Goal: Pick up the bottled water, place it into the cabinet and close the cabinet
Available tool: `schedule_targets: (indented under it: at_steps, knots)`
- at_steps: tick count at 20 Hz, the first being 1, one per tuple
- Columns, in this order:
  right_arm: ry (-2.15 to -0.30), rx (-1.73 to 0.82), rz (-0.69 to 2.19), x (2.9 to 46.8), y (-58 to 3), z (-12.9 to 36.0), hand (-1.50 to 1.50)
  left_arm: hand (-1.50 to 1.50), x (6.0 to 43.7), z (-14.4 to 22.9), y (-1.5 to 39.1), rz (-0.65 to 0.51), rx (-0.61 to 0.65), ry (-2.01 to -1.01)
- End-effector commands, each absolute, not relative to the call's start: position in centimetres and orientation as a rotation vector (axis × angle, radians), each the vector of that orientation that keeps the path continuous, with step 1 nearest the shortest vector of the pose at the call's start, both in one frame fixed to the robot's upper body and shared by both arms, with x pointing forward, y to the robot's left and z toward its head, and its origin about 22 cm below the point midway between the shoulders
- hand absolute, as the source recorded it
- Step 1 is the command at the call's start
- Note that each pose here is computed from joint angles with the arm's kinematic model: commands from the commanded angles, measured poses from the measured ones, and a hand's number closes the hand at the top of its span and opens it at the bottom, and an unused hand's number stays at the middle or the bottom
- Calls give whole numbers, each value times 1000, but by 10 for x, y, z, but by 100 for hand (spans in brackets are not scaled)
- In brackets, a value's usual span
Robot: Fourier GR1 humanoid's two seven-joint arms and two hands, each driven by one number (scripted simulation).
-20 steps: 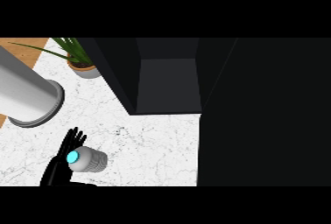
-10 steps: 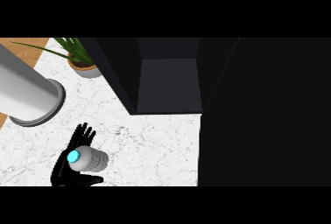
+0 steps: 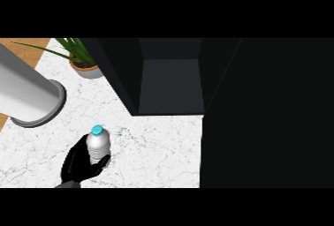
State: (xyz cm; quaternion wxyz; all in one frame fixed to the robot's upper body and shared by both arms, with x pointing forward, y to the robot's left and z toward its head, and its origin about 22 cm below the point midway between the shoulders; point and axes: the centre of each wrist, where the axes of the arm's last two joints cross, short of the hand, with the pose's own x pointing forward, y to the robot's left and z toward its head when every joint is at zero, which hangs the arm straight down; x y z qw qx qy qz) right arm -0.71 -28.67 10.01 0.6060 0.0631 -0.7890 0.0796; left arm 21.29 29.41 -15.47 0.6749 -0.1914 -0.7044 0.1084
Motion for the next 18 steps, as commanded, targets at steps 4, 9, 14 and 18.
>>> schedule_targets:
  at_steps: [4, 9, 14, 18]
  knots:
    - [-1877, 152, 218, -2, -282, 128, -150, 150, 212, -156, 280, 273, -570, -1653]
    - [-1901, 161, 206, 0, -279, 127, -150, 150, 231, -136, 283, 272, -516, -1819]
    - [-1892, 164, 228, -3, -278, 132, -150, 150, 258, -126, 241, 374, -303, -1843]
    - [-1906, 148, 226, 1, -282, 138, -150, 150, 256, -116, 238, 389, -340, -1811]
